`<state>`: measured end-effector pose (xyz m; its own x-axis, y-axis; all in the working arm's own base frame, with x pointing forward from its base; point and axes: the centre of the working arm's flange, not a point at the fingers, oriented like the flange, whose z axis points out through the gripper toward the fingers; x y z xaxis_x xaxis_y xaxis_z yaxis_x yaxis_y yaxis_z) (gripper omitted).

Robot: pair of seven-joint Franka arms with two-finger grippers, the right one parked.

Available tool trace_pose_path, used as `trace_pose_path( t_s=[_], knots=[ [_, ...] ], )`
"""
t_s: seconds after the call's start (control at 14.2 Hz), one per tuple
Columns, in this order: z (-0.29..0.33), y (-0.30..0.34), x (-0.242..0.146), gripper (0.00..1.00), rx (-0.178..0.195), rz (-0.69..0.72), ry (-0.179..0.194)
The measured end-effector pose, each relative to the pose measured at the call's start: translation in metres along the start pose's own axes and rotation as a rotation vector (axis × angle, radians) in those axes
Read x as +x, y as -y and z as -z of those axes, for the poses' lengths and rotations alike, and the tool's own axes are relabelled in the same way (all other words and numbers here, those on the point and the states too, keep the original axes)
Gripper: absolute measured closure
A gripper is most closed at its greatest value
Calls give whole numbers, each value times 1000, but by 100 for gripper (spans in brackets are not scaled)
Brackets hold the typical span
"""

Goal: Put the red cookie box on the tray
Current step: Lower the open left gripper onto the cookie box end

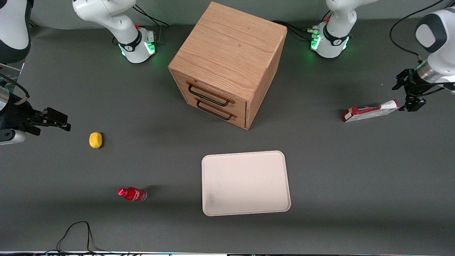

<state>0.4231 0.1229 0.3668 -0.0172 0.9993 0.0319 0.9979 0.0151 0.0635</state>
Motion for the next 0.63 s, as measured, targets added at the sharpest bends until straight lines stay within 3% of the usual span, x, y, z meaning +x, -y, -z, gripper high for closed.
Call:
trace_pose_path(
  t_s=[0.49, 0.63],
  knots=[
    [-70, 7, -3, 0, -32, 1, -4],
    [-88, 10, -4, 0, -24, 2, -1]
  ],
)
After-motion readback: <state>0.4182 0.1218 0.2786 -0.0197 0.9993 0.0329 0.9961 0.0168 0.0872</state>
